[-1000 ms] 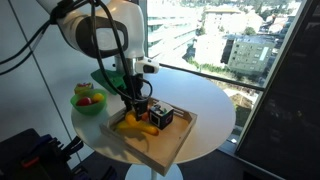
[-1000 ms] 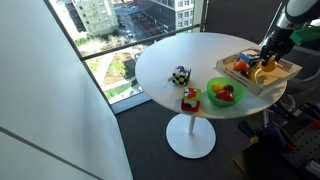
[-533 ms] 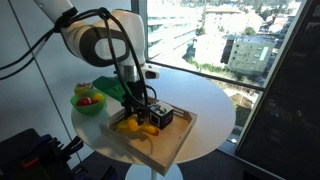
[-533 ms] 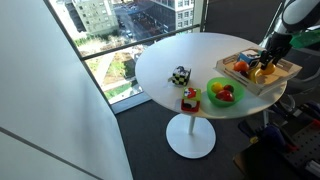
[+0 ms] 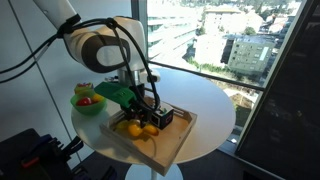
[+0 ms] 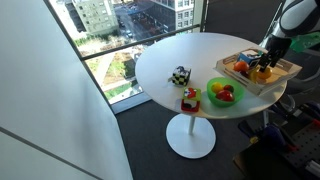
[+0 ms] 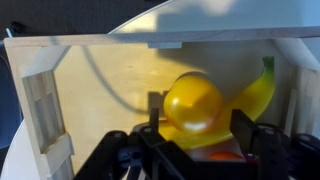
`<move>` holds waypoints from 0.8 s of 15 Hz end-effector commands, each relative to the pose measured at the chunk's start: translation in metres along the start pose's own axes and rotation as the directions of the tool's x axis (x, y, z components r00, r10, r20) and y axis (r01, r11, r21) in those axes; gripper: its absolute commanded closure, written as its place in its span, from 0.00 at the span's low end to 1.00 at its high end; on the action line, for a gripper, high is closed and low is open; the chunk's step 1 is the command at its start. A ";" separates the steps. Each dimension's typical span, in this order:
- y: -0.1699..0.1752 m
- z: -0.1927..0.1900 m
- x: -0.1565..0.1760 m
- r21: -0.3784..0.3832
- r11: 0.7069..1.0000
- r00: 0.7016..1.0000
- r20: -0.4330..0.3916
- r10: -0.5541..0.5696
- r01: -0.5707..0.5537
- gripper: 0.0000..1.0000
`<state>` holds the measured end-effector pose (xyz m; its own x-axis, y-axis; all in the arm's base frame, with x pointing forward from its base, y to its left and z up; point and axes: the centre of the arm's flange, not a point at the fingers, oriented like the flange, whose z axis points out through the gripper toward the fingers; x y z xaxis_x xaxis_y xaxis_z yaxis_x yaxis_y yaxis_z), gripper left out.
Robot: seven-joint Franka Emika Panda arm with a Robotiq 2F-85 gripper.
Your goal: Pick up the toy orange from the green bowl and put it in the tray
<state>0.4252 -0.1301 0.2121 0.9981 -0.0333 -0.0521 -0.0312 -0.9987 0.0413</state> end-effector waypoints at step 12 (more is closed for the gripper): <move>0.007 -0.019 0.009 0.005 0.997 0.997 0.001 0.074 -0.074 0.00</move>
<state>0.4300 -0.1328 0.2156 0.9973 -0.0615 -0.0413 -0.0596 -0.9972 0.0451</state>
